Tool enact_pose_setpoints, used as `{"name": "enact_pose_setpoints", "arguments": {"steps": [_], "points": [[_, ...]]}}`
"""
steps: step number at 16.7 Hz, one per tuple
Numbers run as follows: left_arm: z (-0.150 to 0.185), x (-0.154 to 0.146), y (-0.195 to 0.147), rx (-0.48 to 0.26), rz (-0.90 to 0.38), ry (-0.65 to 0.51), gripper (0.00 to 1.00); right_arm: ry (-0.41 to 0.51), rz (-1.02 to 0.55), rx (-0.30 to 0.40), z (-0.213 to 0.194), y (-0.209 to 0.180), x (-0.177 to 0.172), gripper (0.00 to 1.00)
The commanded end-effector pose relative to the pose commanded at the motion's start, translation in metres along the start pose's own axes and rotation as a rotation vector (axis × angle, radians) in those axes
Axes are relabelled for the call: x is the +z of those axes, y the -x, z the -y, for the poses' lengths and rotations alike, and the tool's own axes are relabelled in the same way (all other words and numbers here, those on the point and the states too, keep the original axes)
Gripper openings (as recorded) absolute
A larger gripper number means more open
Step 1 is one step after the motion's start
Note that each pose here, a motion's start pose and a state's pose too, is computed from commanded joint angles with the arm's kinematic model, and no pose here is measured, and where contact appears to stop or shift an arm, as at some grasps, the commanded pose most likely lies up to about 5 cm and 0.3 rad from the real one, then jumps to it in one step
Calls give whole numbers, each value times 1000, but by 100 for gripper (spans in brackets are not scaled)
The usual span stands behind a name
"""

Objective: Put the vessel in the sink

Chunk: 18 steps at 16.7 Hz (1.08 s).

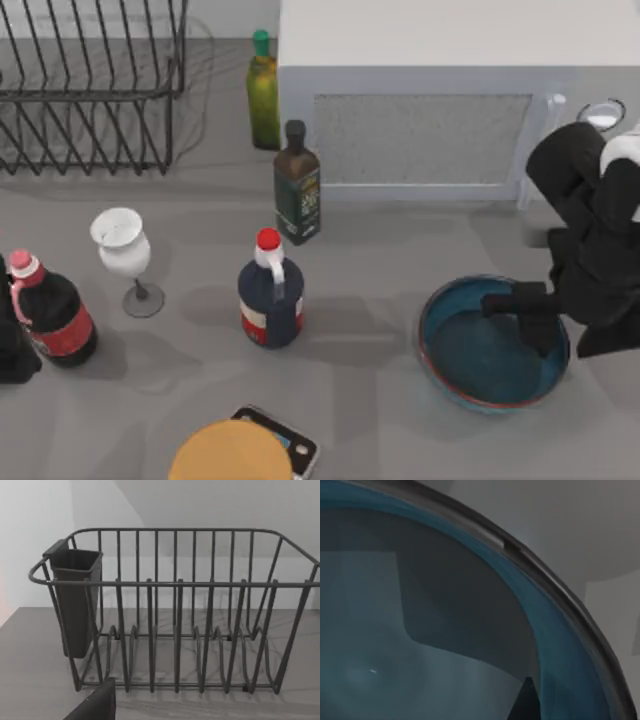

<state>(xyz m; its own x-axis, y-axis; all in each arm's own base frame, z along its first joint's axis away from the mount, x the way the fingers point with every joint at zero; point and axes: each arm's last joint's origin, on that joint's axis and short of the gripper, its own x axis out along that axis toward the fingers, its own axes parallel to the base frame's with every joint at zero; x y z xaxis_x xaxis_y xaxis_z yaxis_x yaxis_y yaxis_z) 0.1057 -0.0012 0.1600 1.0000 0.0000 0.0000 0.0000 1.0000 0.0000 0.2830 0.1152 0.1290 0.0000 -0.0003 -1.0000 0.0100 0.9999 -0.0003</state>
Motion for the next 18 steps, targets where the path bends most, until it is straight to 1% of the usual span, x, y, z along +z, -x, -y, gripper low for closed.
{"name": "enact_pose_setpoints", "arguments": {"steps": [3, 4, 14, 16, 18], "points": [[0, 0, 0, 0, 0, 0, 100, 0, 0, 0, 0, 0, 0, 2], [0, 0, 0, 0, 0, 0, 100, 0, 0, 0, 0, 0, 0, 0], [0, 0, 0, 0, 0, 0, 100, 0, 2, 0, -1, 4, 2, 0], [0, 0, 0, 0, 0, 0, 100, 0, 8, 3, -3, 19, 7, 0], [0, 0, 0, 0, 0, 0, 100, -2, 6, 2, -5, 43, 11, 0]]}}
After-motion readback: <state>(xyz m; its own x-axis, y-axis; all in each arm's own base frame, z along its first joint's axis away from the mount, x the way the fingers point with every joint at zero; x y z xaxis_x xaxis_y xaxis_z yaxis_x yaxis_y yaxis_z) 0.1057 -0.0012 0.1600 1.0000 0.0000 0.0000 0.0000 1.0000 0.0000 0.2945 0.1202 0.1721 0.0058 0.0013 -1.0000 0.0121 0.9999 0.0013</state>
